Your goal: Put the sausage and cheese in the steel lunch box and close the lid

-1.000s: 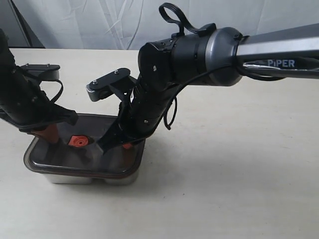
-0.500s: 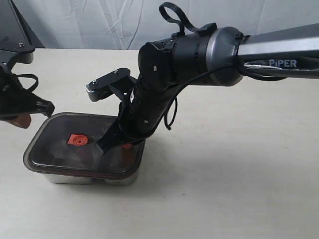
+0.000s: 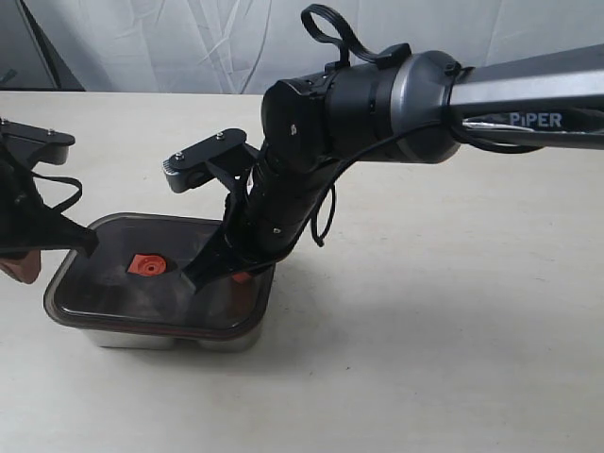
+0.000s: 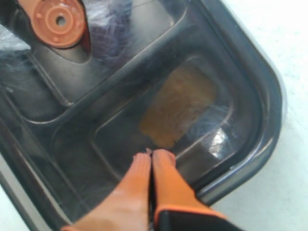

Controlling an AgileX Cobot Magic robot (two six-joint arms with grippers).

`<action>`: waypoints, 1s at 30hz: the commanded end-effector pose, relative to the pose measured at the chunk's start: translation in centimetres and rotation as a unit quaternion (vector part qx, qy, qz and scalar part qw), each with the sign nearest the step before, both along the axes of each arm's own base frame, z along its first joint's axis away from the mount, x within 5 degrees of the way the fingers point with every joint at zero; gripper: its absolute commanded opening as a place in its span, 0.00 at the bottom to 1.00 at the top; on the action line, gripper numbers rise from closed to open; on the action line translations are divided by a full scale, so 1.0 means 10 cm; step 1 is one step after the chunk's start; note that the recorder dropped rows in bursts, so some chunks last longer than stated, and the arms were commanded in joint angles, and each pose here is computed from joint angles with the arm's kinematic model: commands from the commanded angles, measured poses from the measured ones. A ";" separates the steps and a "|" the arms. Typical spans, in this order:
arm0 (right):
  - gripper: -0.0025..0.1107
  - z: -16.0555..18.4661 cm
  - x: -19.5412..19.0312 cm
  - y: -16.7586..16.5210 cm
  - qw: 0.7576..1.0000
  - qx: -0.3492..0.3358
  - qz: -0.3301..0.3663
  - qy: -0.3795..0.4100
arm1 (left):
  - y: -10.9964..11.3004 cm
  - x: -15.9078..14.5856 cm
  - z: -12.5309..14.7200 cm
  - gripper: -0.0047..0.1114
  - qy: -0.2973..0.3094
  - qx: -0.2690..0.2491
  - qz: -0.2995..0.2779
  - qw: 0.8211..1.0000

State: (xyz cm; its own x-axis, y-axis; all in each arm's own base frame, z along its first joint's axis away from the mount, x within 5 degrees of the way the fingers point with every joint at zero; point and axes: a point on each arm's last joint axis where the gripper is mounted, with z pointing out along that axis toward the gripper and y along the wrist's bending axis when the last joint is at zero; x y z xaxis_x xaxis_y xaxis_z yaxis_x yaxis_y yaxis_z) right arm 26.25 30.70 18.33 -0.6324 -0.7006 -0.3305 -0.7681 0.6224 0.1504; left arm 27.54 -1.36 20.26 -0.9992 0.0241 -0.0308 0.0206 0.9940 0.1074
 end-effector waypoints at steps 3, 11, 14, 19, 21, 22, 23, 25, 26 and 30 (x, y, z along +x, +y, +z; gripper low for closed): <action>0.02 0.06 -0.02 -0.06 1.000 -0.012 -0.001 -0.012 | -0.04 0.00 -0.02 0.04 -0.002 -0.011 0.002 1.000; 0.02 0.52 0.04 -0.25 0.993 -0.022 -0.049 -0.110 | -0.06 0.03 -0.13 0.04 0.017 -0.018 0.001 1.000; 0.02 0.60 0.02 -0.27 0.992 -0.016 -0.050 -0.118 | -0.08 0.04 -0.18 0.04 0.024 -0.030 -0.003 0.999; 0.02 0.61 0.02 -0.28 0.991 -0.022 -0.049 -0.120 | -0.13 0.04 -0.18 0.04 0.023 -0.055 -0.010 0.998; 0.02 0.61 0.02 -0.28 0.991 -0.023 -0.048 -0.120 | -0.13 0.03 -0.18 0.04 0.028 -0.055 -0.010 0.998; 0.02 0.61 0.02 -0.28 0.991 -0.023 -0.048 -0.120 | -0.13 0.03 -0.18 0.04 0.030 -0.055 -0.010 0.998; 0.02 0.61 0.02 -0.28 0.991 -0.024 -0.049 -0.119 | -0.13 0.03 -0.18 0.04 0.031 -0.055 -0.010 0.998; 0.02 0.60 0.02 -0.29 0.992 -0.028 -0.049 -0.116 | -0.13 0.02 -0.18 0.04 0.034 -0.056 -0.009 0.998; 0.02 0.60 0.02 -0.29 0.992 -0.029 -0.049 -0.115 | -0.13 0.02 -0.18 0.04 0.035 -0.056 -0.009 0.998; 0.02 0.60 0.02 -0.30 0.992 -0.033 -0.048 -0.116 | -0.13 0.02 -0.18 0.04 0.035 -0.057 -0.009 0.998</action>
